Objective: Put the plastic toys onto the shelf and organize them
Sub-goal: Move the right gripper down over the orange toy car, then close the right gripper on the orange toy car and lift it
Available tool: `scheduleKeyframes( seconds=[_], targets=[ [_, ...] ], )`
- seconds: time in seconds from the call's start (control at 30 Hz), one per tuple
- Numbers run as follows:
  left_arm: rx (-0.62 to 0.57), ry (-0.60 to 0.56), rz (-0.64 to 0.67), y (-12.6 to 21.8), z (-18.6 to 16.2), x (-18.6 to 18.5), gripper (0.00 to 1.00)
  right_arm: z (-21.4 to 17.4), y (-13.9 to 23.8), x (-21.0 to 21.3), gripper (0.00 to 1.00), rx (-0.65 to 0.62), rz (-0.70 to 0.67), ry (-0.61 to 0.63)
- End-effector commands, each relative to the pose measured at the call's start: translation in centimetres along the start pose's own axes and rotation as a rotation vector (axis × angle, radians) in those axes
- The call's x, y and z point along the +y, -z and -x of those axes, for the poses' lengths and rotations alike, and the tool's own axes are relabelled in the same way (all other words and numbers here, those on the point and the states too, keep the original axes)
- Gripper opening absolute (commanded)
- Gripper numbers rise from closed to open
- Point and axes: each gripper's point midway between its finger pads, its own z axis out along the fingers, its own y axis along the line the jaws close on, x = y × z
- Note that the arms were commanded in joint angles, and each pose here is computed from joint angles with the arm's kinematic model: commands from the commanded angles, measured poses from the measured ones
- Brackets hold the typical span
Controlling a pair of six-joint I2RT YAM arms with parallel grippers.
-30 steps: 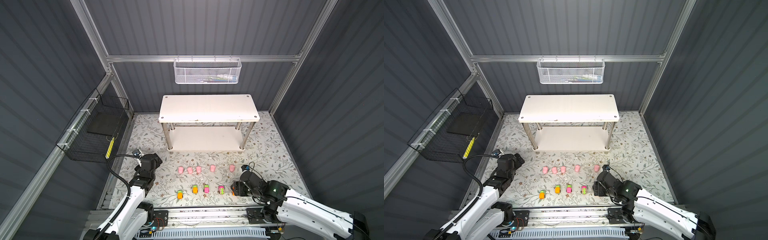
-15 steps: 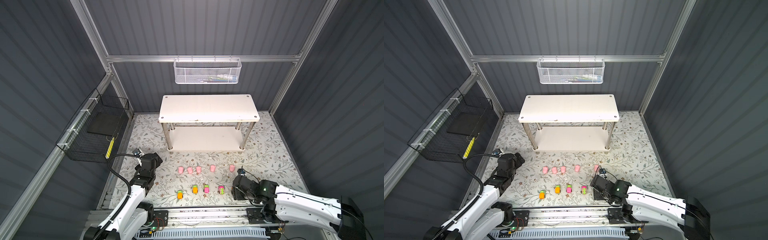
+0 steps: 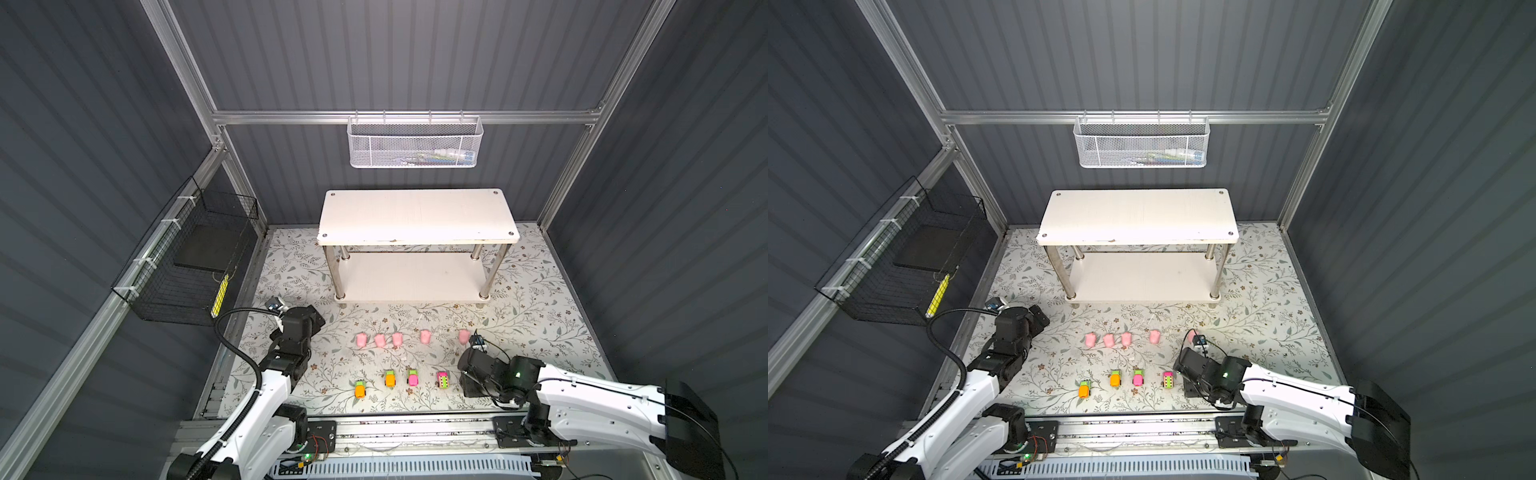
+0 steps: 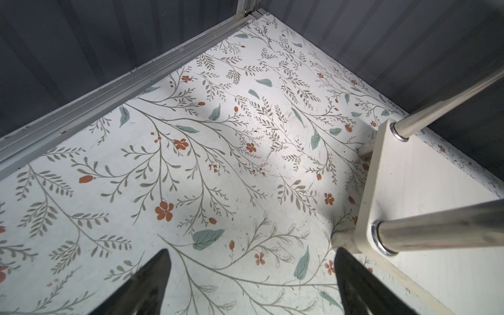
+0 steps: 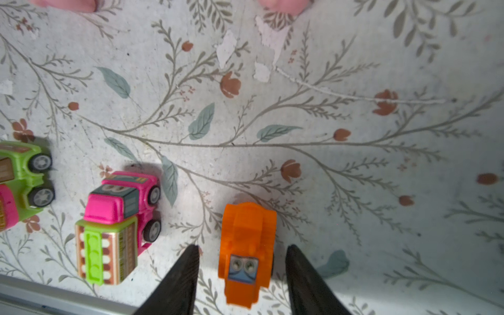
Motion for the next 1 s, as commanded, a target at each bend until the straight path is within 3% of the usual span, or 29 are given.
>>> scheduleKeyframes(
  seconds=[0.0, 0.47, 0.83, 0.97],
  targets=[
    [-0.019, -0.012, 0.008, 0.06, 0.38, 0.01, 0.94, 0.32, 0.11, 0.14, 0.5, -0.015, -0.004, -0.016],
    [-0.019, -0.014, 0.019, 0.07, 0.14, 0.37, 0.94, -0.52, -0.51, 0.05, 0.48, 0.024, -0.03, -0.003],
    [-0.02, -0.014, 0.021, 0.02, 0.11, 0.43, 0.94, -0.49, -0.8, -0.26, 0.4, 0.027, -0.07, 0.0],
    [-0.018, -0.015, 0.021, -0.04, 0.06, 0.39, 0.94, -0.19, -0.53, -0.4, 0.32, 0.013, -0.079, 0.002]
  ],
)
